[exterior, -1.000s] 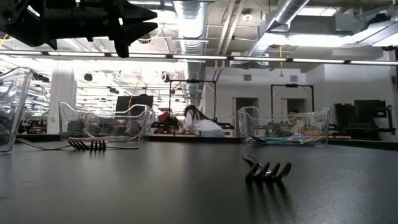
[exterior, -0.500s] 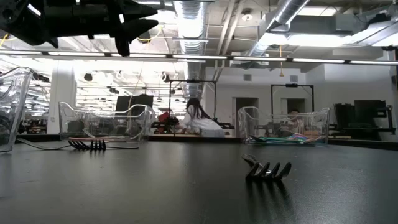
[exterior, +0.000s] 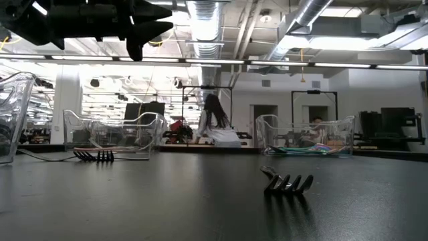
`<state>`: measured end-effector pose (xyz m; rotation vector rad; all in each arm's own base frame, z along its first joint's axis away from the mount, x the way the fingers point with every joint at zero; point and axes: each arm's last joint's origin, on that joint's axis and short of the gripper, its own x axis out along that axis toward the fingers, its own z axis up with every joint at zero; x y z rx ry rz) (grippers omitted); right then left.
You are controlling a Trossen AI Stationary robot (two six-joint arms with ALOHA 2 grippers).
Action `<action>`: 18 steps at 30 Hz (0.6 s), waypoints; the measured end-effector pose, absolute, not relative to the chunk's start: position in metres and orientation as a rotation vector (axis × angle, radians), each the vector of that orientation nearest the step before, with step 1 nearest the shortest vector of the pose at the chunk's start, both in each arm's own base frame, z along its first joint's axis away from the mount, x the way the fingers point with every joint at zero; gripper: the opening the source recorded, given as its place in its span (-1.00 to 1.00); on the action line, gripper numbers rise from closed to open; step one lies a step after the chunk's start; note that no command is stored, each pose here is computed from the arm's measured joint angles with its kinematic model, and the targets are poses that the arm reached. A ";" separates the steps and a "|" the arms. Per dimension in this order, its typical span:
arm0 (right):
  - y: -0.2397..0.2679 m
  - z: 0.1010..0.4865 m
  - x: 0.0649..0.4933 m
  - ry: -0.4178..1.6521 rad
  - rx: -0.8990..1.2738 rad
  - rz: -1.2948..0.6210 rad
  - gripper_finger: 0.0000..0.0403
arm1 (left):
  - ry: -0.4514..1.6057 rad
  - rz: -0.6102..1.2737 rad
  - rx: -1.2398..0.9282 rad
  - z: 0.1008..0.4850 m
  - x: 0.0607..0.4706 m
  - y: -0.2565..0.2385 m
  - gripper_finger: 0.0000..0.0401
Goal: Sort silverware by color (type)
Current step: Put the blue spoon into top right transparent bin
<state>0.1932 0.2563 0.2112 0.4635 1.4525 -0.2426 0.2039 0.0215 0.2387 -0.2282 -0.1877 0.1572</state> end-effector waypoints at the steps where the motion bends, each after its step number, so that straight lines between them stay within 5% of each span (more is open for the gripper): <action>1: 0.257 0.211 0.193 1.468 0.472 -0.239 -0.39 | -0.190 0.157 -0.228 0.239 0.204 0.022 -0.37; 18: 0.255 0.212 0.196 1.614 0.531 -0.176 -0.39 | -0.137 0.197 -0.118 0.241 0.207 0.023 -0.37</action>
